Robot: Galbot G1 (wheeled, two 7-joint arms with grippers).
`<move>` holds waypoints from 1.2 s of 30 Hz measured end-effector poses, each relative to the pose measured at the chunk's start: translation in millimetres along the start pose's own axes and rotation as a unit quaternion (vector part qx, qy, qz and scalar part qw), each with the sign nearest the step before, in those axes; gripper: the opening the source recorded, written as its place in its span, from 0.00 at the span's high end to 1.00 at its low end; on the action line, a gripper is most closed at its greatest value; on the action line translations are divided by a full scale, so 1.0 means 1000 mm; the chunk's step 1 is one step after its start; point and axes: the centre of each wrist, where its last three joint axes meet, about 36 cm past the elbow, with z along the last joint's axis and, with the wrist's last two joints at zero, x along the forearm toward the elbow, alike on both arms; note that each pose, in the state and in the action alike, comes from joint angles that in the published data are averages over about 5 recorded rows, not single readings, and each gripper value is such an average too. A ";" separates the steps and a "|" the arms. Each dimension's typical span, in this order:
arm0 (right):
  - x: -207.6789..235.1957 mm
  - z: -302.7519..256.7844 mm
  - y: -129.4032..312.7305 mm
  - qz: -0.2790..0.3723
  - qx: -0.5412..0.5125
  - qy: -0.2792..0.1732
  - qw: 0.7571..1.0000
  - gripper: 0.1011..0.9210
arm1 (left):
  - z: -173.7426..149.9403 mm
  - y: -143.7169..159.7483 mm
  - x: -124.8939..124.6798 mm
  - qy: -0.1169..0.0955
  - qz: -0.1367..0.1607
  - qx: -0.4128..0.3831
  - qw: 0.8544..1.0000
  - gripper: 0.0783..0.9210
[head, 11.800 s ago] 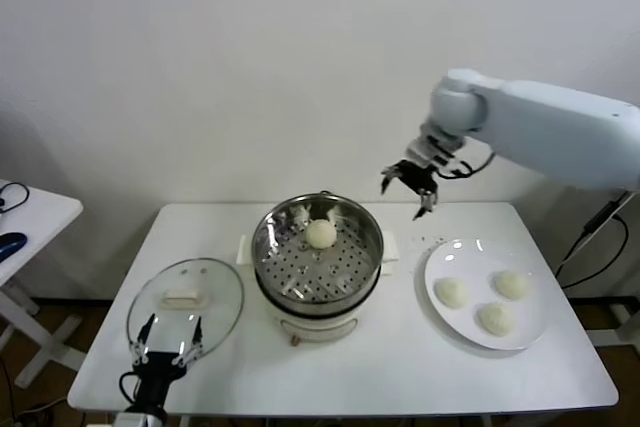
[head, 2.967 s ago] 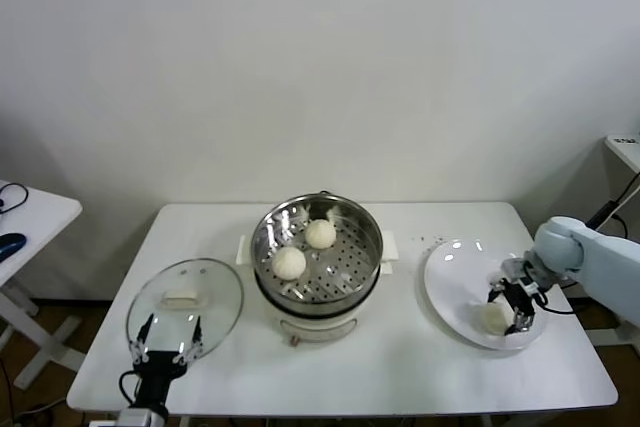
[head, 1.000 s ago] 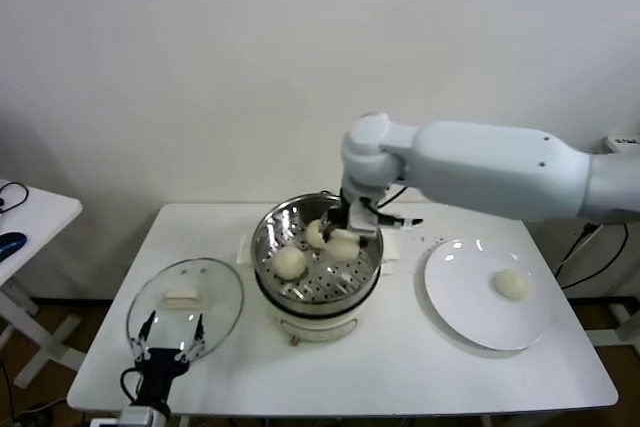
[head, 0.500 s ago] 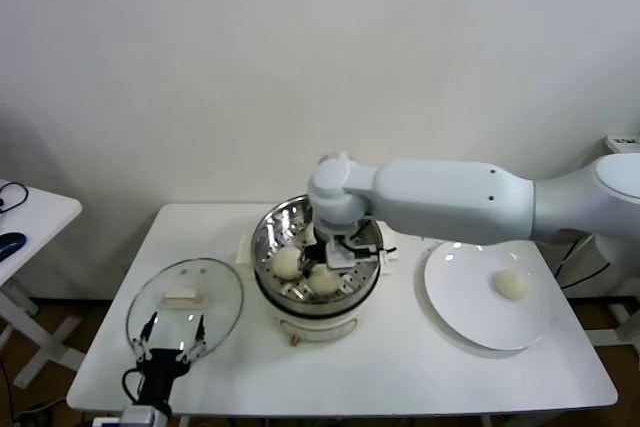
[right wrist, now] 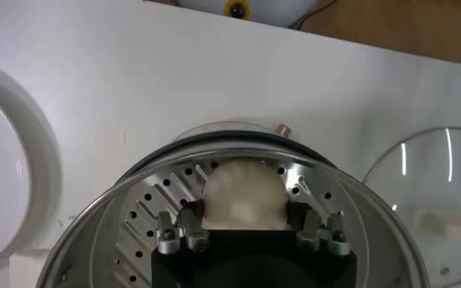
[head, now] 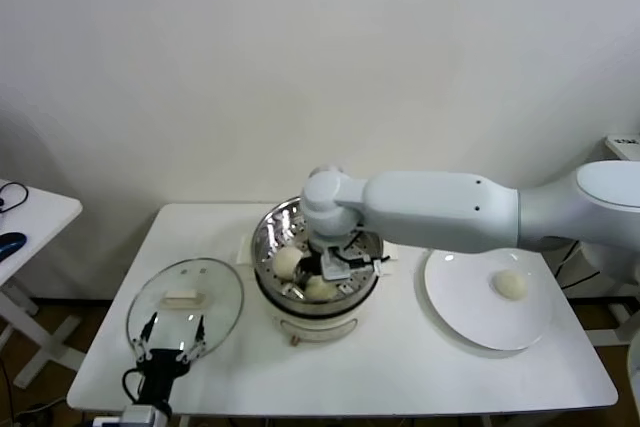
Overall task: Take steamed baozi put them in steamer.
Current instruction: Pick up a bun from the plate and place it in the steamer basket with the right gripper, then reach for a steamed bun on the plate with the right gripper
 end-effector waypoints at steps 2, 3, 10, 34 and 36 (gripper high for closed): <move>-0.001 0.000 0.000 0.001 0.001 -0.001 1.000 0.28 | 0.000 0.000 0.000 0.000 0.000 0.000 1.000 0.12; -0.002 0.000 0.000 0.001 0.001 -0.001 1.000 0.27 | 0.000 0.000 0.000 0.000 0.000 0.000 1.000 0.12; -0.003 0.002 0.002 0.001 0.005 0.002 1.000 0.13 | 0.000 0.000 -0.001 0.000 0.000 0.000 1.000 0.12; 0.073 0.046 0.069 0.026 -0.113 0.048 0.992 0.12 | -0.003 0.000 -0.006 -0.008 0.001 0.001 1.000 0.12; 0.083 0.053 0.092 0.033 -0.167 0.042 0.984 0.12 | -0.004 0.000 -0.006 -0.010 0.002 0.001 1.000 0.12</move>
